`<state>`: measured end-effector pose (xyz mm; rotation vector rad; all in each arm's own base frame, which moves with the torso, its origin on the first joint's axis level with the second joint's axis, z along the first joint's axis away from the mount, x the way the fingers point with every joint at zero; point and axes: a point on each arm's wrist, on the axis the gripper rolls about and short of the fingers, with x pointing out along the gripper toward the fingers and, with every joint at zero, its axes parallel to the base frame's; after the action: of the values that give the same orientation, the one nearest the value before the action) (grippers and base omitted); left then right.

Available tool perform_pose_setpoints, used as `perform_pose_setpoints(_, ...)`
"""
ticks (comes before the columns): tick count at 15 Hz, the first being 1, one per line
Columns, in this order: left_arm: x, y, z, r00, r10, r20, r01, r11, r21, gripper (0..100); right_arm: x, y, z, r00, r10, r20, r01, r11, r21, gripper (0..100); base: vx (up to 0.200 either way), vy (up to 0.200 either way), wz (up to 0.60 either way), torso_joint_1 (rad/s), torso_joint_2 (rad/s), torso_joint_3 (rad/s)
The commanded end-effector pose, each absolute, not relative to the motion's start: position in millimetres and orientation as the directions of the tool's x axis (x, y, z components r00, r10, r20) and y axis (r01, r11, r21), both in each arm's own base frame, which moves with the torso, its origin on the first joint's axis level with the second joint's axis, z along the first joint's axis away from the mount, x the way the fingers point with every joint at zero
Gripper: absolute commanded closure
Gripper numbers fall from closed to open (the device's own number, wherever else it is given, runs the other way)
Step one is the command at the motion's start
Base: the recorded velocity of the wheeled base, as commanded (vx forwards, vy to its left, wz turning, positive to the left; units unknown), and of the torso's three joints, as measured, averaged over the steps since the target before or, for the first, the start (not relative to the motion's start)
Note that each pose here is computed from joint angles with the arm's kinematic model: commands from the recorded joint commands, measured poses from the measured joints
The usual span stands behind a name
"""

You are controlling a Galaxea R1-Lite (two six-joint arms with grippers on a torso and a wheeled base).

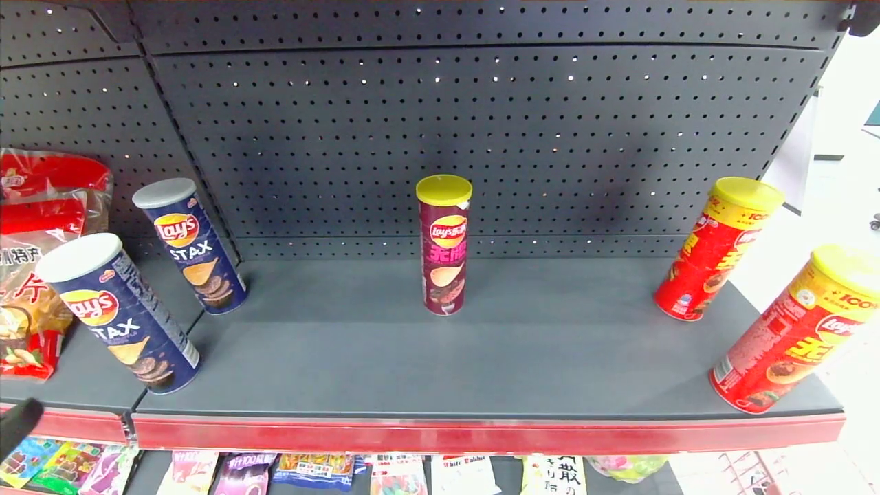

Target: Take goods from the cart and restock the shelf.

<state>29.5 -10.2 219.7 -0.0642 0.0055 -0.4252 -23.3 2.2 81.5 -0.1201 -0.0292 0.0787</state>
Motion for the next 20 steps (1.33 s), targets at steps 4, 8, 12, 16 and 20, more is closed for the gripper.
perform_pose_setpoints(4, 144, -57, 213, 0.626, -0.749, -0.219, 0.749, 0.655, -0.100, 0, -24, 2, 82, 0.996, 0.089, 0.023, -0.087, 0.994, -0.071, 100, 0.000, 0.000, 0.00, 0.000, 0.00, 0.000)
perform_pose_setpoints(8, 204, -88, 195, 0.590, -0.753, -0.291, 0.777, 0.628, -0.052, 0, -25, 2, 82, 0.996, 0.089, 0.031, -0.087, 0.994, -0.069, 100, 0.000, 0.000, 0.00, 0.000, 0.00, 0.000)
perform_pose_setpoints(12, 267, -112, 172, 0.611, -0.761, -0.218, 0.779, 0.627, -0.009, 0, -25, 2, 82, 0.996, 0.087, 0.031, -0.085, 0.994, -0.066, 100, 0.000, 0.000, 0.00, 0.000, 0.00, 0.000)
perform_pose_setpoints(16, 310, -129, 167, 0.622, -0.757, -0.202, 0.774, 0.633, 0.010, 0, -24, 2, 82, 0.996, 0.084, 0.031, -0.082, 0.994, -0.066, 100, 0.000, 0.000, 0.00, 0.000, 0.00, 0.000)
perform_pose_setpoints(20, 333, -143, 166, 0.609, -0.772, -0.181, 0.787, 0.617, 0.019, 0, -25, 2, 82, 0.996, 0.086, 0.031, -0.084, 0.995, -0.060, 100, 0.000, 0.000, 0.00, 0.000, 0.00, 0.000)
